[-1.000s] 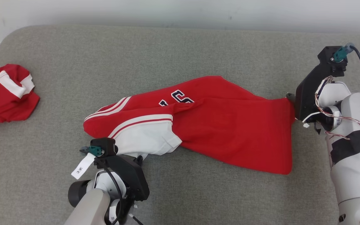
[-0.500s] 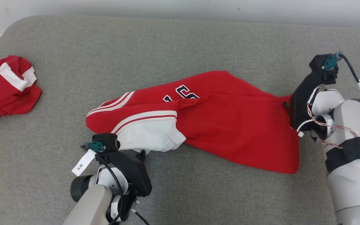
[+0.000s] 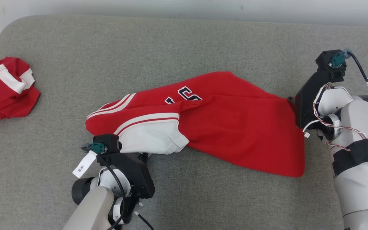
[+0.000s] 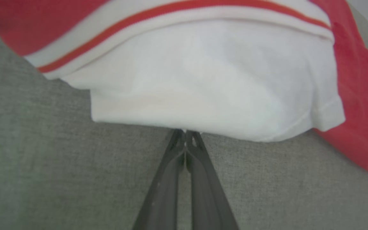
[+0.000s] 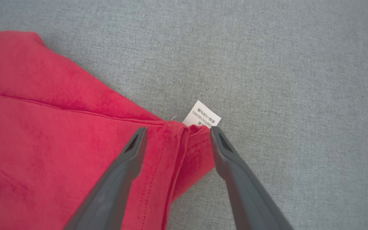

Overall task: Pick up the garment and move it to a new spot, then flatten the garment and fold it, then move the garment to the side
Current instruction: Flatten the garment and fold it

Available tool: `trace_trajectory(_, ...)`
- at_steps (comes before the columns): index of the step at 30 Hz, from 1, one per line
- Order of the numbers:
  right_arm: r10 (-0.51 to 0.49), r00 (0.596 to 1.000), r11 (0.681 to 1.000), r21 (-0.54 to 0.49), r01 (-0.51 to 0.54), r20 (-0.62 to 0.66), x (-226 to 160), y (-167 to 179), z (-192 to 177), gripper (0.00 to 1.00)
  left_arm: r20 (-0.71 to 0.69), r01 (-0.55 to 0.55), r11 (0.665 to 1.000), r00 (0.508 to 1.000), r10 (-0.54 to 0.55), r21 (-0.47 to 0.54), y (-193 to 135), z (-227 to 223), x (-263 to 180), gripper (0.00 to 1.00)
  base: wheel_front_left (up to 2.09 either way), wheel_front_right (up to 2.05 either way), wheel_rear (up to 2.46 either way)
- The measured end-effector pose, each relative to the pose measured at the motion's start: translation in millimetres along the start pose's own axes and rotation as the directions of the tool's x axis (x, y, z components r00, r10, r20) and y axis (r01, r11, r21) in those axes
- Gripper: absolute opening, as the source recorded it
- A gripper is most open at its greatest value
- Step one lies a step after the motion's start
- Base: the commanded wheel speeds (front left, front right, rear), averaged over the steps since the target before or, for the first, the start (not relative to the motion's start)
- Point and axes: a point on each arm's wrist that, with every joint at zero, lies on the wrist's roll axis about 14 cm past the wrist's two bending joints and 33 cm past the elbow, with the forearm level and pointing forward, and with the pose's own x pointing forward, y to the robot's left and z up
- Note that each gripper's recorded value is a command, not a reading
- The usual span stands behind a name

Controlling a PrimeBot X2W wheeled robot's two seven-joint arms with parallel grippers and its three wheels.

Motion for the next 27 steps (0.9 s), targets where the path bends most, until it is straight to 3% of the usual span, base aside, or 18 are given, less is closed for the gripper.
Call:
trace_trajectory(4, 0.0, 1.0, 1.0, 0.013, 0.0, -0.029, 2.7, -0.4, -4.6, 1.0, 0.002, 0.002, 1.0, 1.0, -0.002, 0.0, 0.4, 0.5, -1.3, 0.0, 0.0, 0.0, 0.0)
trace_trajectory(6, 0.001, 0.999, 1.0, 0.012, 0.0, -0.041, 4.8, 0.7, -6.5, 0.91, 0.002, 0.001, 1.0, 1.0, -0.001, -0.002, 0.9, 0.5, -1.5, 0.0, 0.0, 0.0, 0.0)
trace_trajectory(7, 0.002, 0.999, 1.0, 0.013, -0.002, -0.041, 5.6, 1.2, -5.9, 0.74, 0.002, 0.001, 1.0, 1.0, -0.001, -0.003, 1.0, 0.5, -1.4, 0.0, 0.0, 0.0, 0.0)
trace_trajectory(8, 0.004, 0.999, 1.0, 0.013, -0.003, -0.04, 6.4, 1.7, -5.0, 0.74, 0.003, 0.0, 1.0, 1.0, 0.0, -0.004, 1.3, 0.2, -1.2, 0.0, 0.0, 0.0, 0.0)
trace_trajectory(9, 0.005, 0.999, 1.0, 0.012, -0.005, -0.04, 7.3, 2.3, -4.3, 0.53, 0.003, 0.0, 1.0, 1.0, 0.0, -0.005, 1.6, 0.2, -0.9, 0.0, 0.0, 0.0, 0.0)
trace_trajectory(10, 0.006, 0.999, 1.0, 0.011, -0.006, -0.04, 8.2, 3.0, -4.5, 0.45, 0.003, -0.001, 1.0, 1.0, 0.001, -0.006, 1.9, 0.2, -0.8, 0.0, 0.0, 0.0, 0.0)
trace_trajectory(12, 0.005, 0.999, 1.0, 0.006, -0.005, -0.04, 9.2, 3.6, -4.5, 0.08, 0.005, -0.001, 1.0, 1.0, 0.001, -0.011, 2.2, 0.4, -0.6, 0.0, 0.0, 0.0, 0.0)
trace_trajectory(13, 0.006, 0.999, 1.0, 0.005, -0.006, -0.038, 9.2, 3.9, -4.2, 0.0, 0.006, -0.001, 1.0, 1.0, 0.001, -0.012, 2.2, 0.5, -0.7, 0.0, 0.0, 0.0, 0.0)
trace_trajectory(20, -0.001, 1.0, 1.0, 0.007, 0.001, -0.002, 3.4, 1.3, 3.2, 0.0, 0.049, 0.002, 1.0, 0.999, -0.001, -0.026, 1.4, 9.2, -2.8, 0.0, 0.0, 0.0, 0.0)
trace_trajectory(27, -0.01, 0.984, 0.999, 0.043, 0.003, 0.175, -18.3, -5.6, 43.0, 0.0, 0.291, 0.074, 0.984, 0.956, -0.025, -0.159, -1.1, 69.5, -21.4, 0.0, 0.0, 0.0, 0.0)
